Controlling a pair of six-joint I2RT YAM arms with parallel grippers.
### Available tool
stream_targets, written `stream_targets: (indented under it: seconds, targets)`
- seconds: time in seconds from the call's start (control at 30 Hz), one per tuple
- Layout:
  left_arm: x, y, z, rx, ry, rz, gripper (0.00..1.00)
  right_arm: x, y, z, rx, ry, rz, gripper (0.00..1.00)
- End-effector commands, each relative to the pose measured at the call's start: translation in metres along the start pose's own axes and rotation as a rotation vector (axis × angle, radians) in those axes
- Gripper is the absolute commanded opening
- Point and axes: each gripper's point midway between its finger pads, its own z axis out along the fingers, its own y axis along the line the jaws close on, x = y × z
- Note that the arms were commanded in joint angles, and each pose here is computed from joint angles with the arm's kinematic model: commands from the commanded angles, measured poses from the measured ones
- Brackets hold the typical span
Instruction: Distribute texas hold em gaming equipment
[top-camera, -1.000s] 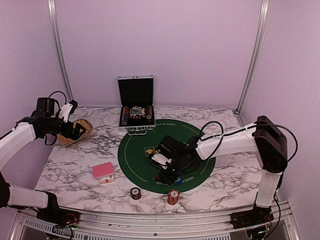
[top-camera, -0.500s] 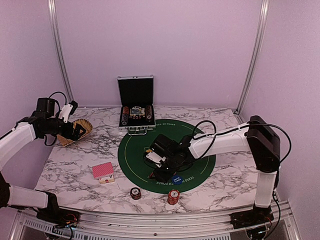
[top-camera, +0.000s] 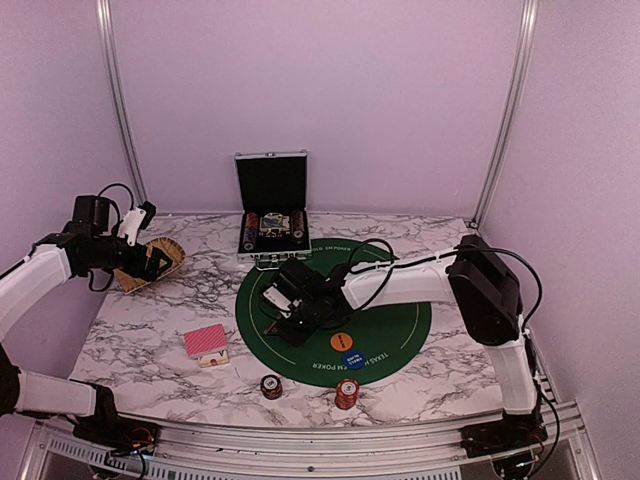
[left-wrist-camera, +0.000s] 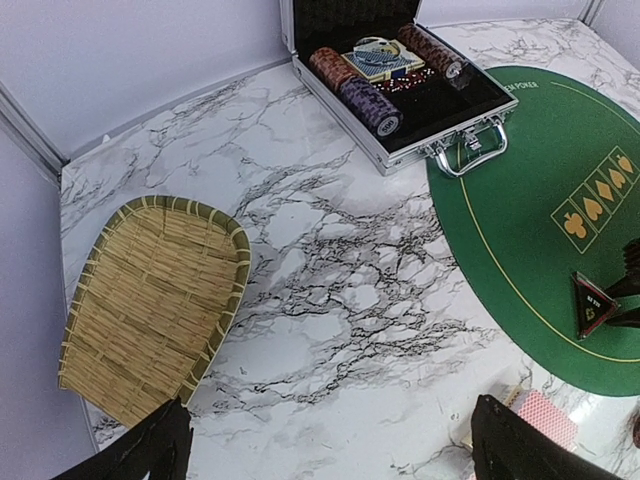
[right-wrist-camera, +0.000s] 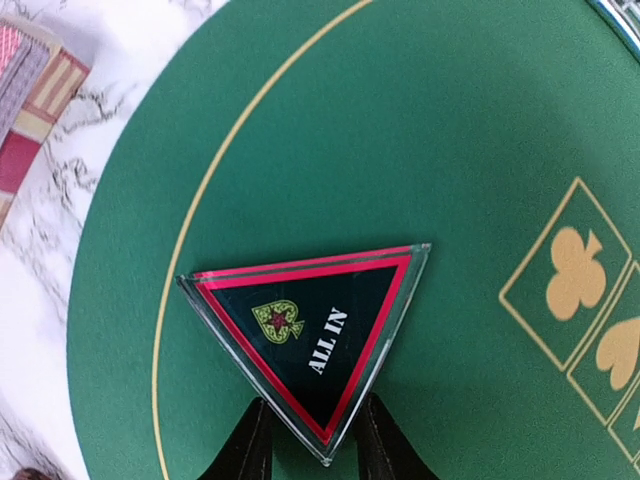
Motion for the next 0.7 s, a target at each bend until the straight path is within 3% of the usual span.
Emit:
stream_targets:
  seconds: [0.0,0.47,0.57,0.67]
  targets:
    - [-0.007,-0.003,-0.009,0.014,-0.014,0.001,0.99,-0.029,0.0,0.015,0.024,-0.072,0.018,0.28]
    - [-0.001,-0.008,-0.009,0.044,0.006,0.006,0.99,-0.072,0.001,0.03,0.011,-0.134,0.043,0.29]
    - [-0.001,-0.009,-0.01,0.045,0.009,0.009,0.99,-0.076,-0.012,0.014,0.018,-0.155,0.077,0.37]
    - [-0.001,-0.009,-0.009,0.049,0.012,0.01,0.99,-0.089,-0.019,-0.023,0.017,-0.22,0.094,0.53]
